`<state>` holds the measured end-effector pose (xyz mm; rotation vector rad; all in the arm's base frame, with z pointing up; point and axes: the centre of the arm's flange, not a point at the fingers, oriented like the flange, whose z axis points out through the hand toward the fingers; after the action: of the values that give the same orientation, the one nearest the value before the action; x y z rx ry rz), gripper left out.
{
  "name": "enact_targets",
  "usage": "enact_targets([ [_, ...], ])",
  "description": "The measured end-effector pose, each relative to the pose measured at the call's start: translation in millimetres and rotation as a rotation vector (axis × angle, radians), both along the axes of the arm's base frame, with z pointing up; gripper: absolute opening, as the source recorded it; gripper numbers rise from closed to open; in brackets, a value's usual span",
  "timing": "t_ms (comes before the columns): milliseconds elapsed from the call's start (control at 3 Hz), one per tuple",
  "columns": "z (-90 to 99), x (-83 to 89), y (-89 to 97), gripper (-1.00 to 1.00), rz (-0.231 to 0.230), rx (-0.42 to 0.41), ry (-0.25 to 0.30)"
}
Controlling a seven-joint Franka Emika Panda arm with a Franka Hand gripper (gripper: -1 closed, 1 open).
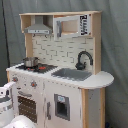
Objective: Play with the kitchen
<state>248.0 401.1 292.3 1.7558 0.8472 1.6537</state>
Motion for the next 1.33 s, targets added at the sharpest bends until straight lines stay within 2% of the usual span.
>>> enact_targets([
  [333,-13.7,28.8,-19.5,1.0,-0.063,0.028,0.02],
  [667,-33.6,44.4,-16.5,1.0,-0.075,0.046,0.045],
  [1000,-39.9,66.1,-9.7,1.0,-0.091,0.045,0.054],
  [1333,-39.4,82.0,9.6,1.0,-0.078,0.056,0.055],
])
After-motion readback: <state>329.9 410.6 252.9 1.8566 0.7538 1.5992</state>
